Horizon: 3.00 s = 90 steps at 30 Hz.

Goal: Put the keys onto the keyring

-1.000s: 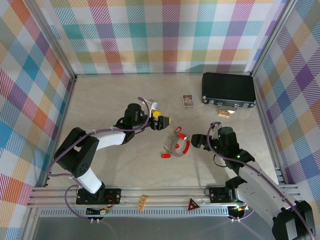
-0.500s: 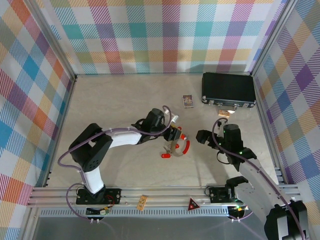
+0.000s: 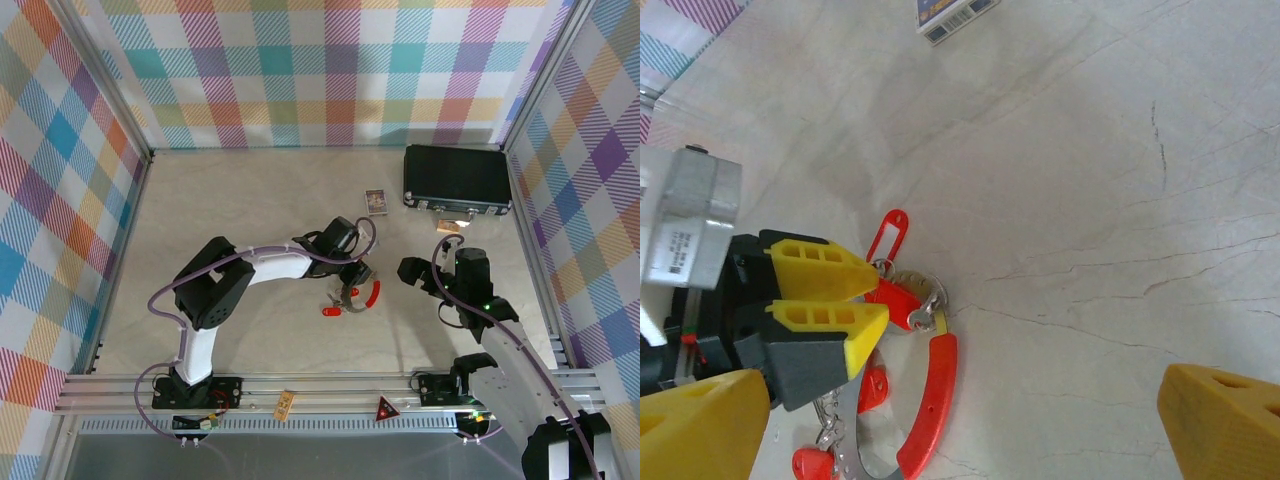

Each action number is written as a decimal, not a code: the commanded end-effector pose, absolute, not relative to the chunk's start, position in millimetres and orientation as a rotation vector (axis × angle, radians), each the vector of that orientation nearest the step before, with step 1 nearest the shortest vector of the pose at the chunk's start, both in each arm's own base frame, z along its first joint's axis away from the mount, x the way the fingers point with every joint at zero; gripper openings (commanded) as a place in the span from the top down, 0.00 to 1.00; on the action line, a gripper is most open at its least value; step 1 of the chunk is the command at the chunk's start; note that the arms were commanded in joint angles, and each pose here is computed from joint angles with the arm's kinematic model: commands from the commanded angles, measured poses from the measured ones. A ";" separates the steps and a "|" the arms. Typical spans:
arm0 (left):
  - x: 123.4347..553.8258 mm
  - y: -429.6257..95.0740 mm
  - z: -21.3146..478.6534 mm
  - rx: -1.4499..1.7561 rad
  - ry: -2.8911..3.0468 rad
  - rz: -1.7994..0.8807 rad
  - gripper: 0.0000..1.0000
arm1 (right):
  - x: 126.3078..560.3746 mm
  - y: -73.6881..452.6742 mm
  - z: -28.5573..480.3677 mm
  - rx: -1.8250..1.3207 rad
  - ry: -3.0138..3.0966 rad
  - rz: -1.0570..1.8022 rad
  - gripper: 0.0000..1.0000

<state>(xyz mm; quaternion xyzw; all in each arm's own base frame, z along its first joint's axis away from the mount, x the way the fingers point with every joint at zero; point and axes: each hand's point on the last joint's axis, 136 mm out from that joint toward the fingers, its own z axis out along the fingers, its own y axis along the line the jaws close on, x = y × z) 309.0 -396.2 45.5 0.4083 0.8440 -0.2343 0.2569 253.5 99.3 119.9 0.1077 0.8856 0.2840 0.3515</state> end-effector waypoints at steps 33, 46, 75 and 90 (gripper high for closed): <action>302.0 -393.2 88.8 1.078 2.214 -0.647 0.47 | 252.8 124.0 119.5 0.190 2.256 0.936 0.06; 310.4 -397.3 64.8 1.125 2.269 -0.330 0.88 | 245.0 110.5 117.1 0.247 2.253 0.856 0.04; 299.8 -405.6 51.9 -0.159 2.681 -0.537 0.80 | 232.5 78.9 125.8 0.361 2.110 0.719 0.01; 302.0 -410.3 36.6 -0.217 2.704 -0.498 0.76 | 230.9 81.0 128.3 0.349 2.100 0.736 0.01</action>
